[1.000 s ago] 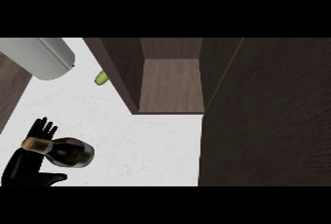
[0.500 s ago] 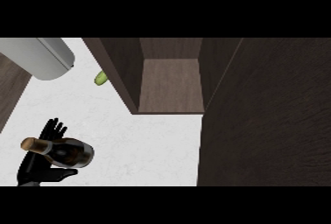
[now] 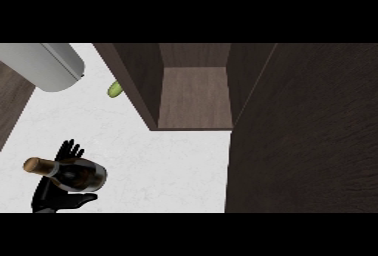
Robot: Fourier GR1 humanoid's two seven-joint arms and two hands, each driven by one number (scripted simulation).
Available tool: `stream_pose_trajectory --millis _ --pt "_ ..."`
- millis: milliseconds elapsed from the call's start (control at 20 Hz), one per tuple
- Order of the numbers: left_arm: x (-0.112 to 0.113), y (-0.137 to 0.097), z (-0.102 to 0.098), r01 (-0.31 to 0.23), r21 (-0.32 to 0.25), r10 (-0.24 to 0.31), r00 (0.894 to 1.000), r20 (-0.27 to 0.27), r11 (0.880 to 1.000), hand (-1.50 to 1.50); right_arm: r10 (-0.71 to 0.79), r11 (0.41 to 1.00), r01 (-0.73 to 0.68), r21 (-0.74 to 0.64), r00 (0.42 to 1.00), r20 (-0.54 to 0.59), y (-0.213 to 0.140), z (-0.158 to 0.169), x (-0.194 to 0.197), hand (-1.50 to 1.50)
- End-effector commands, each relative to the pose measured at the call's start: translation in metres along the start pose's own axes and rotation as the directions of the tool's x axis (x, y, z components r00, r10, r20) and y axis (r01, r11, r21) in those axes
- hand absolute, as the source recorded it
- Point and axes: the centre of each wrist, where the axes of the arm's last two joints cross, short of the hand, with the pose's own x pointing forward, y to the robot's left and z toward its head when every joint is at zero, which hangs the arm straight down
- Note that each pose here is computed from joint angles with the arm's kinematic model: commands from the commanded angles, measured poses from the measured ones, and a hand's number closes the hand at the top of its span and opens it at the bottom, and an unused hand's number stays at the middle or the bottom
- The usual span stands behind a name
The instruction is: Pick up the wine, place it into the cabinet and close the cabinet
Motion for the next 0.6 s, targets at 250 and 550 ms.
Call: stream_pose_trajectory --millis 250,550 --pt "-0.007 0.001 0.0 -0.112 -0.073 0.116 0.992 0.048 0.991 -1.5 -0.024 1.0 0.024 -0.01 1.0 0.003 0.007 0.014 0.003 -1.5" --pt "-0.011 -0.007 -0.006 -0.128 -0.085 0.133 0.989 0.056 0.988 1.5 -0.017 1.0 0.017 0.0 1.0 0.018 0.004 -0.01 -0.007 -1.5"
